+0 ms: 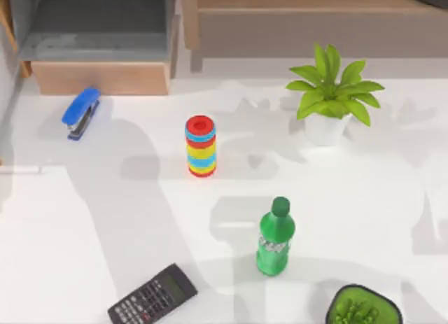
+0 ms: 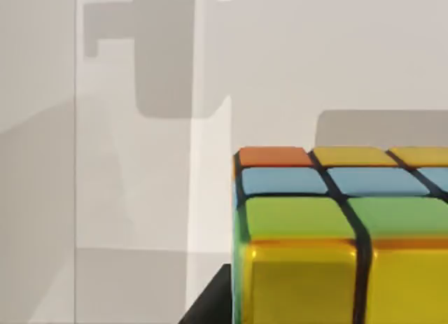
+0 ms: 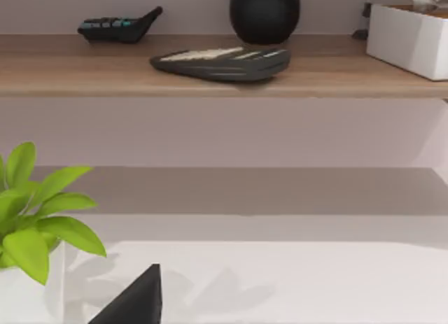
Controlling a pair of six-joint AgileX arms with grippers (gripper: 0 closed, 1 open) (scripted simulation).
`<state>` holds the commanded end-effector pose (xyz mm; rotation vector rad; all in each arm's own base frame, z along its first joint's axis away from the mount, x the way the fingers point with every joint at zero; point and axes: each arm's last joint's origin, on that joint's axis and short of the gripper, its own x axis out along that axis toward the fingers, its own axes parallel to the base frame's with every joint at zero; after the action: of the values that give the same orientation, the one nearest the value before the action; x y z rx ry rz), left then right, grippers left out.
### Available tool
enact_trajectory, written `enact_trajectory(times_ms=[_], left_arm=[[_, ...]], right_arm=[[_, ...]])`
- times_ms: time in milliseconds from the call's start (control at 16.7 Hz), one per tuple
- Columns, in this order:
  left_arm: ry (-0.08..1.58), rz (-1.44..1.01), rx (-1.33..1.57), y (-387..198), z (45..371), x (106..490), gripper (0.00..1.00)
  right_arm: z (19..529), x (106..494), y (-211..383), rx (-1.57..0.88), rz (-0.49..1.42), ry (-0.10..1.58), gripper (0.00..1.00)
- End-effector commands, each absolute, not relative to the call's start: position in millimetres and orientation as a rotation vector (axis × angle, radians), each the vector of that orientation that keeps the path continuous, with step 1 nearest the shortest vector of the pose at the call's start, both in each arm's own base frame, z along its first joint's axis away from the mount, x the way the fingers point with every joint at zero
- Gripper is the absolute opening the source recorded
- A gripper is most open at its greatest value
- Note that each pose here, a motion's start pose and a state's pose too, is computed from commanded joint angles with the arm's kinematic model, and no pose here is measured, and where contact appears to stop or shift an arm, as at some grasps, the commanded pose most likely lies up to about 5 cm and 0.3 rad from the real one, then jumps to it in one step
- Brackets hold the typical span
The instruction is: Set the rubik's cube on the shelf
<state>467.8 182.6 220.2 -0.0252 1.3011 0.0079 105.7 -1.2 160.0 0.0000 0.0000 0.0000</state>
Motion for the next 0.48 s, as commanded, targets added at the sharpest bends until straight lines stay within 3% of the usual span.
enact_trajectory(times_ms=[240, 480], left_arm=[[1.366, -0.063, 0.047, 176, 193, 479, 0.00], [1.370, -0.067, 0.055, 176, 190, 480, 0.00]], right_arm=[[160, 106, -1, 0.000, 0.000, 0.000, 1.00], [160, 106, -1, 0.000, 0.000, 0.000, 1.00]])
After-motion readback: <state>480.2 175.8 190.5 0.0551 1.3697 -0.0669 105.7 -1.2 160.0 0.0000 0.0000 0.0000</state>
